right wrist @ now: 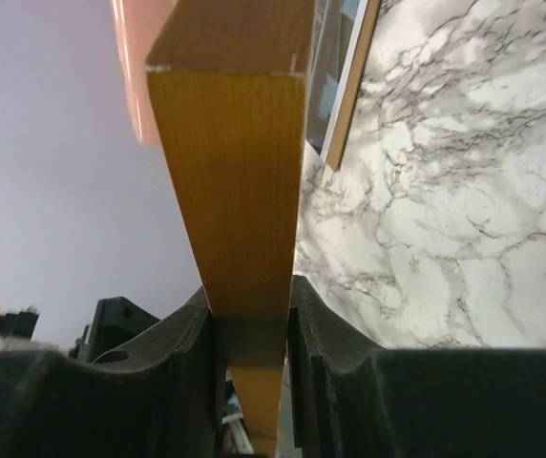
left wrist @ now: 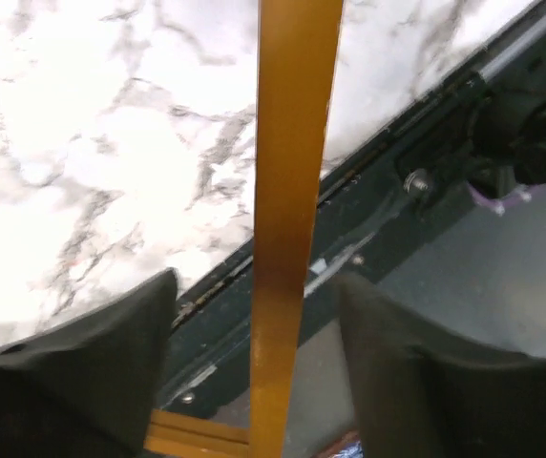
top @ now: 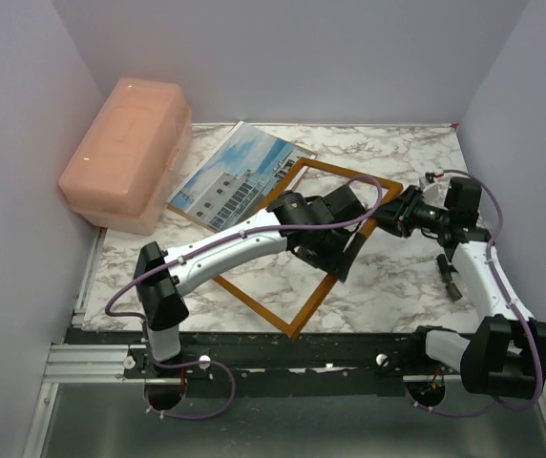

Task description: Put the photo into the frame

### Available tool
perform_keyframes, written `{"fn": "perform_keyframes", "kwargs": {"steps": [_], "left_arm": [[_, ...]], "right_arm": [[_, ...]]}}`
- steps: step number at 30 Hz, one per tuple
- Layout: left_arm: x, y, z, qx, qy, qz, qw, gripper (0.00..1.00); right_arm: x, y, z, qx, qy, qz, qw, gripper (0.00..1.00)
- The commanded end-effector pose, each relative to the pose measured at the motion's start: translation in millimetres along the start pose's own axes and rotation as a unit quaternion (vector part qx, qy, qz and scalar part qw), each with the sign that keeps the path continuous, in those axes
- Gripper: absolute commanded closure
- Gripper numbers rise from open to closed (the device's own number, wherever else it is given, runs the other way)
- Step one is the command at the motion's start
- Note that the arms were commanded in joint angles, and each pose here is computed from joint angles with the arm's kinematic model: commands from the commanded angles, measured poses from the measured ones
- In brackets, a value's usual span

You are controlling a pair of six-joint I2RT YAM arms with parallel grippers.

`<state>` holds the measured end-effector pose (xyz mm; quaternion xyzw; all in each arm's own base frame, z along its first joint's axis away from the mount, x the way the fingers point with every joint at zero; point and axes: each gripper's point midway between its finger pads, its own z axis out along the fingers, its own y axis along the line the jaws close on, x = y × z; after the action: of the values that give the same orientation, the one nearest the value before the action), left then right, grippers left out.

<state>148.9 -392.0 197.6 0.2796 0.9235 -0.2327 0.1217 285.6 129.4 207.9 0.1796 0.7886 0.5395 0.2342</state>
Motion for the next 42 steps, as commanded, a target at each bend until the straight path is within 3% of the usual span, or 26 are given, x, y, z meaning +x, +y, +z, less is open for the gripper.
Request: {"fn": "perform_keyframes", "kwargs": {"steps": [1,3,7,13,26,32,36,42], "left_arm": [[-13.8,21.5,-42.7,-0.115,-0.075,0.027,0.99,0.2],[-17.9,23.6,-51.8,-0.153,-0.093,0.037,0.983,0.13],[-23.9,27.8,-66.6,-0.231,-0.122,0.053,0.964,0.12],[-28.6,26.7,-67.8,-0.317,-0.155,0.09,0.931,0.17],[-26.4,28.1,-43.9,-0.39,-0.167,0.135,0.896,0.27],[-22.0,42.3,-35.3,-0.438,-0.15,0.152,0.874,0.44],[-18.8,50.8,-33.9,-0.466,-0.141,0.153,0.86,0.68],[-18.4,53.1,-36.4,-0.473,-0.143,0.153,0.856,1.0]], "right_arm": [[-10.0,10.8,-11.1,0.051,-0.029,0.028,0.998,1.0],[-14.2,16.0,-13.6,0.059,-0.039,0.034,0.997,1.0],[-19.3,22.5,-16.9,0.072,-0.05,0.048,0.995,1.0],[-19.0,28.5,-20.0,0.072,-0.056,0.069,0.993,1.0],[-19.7,53.9,-24.4,0.042,-0.052,0.073,0.995,0.99],[-17.0,59.9,-25.0,0.028,-0.044,0.072,0.996,0.97],[-15.9,60.5,-25.2,0.026,-0.042,0.069,0.996,0.96],[-14.8,61.8,-25.2,0.018,-0.039,0.061,0.997,0.94]]}}
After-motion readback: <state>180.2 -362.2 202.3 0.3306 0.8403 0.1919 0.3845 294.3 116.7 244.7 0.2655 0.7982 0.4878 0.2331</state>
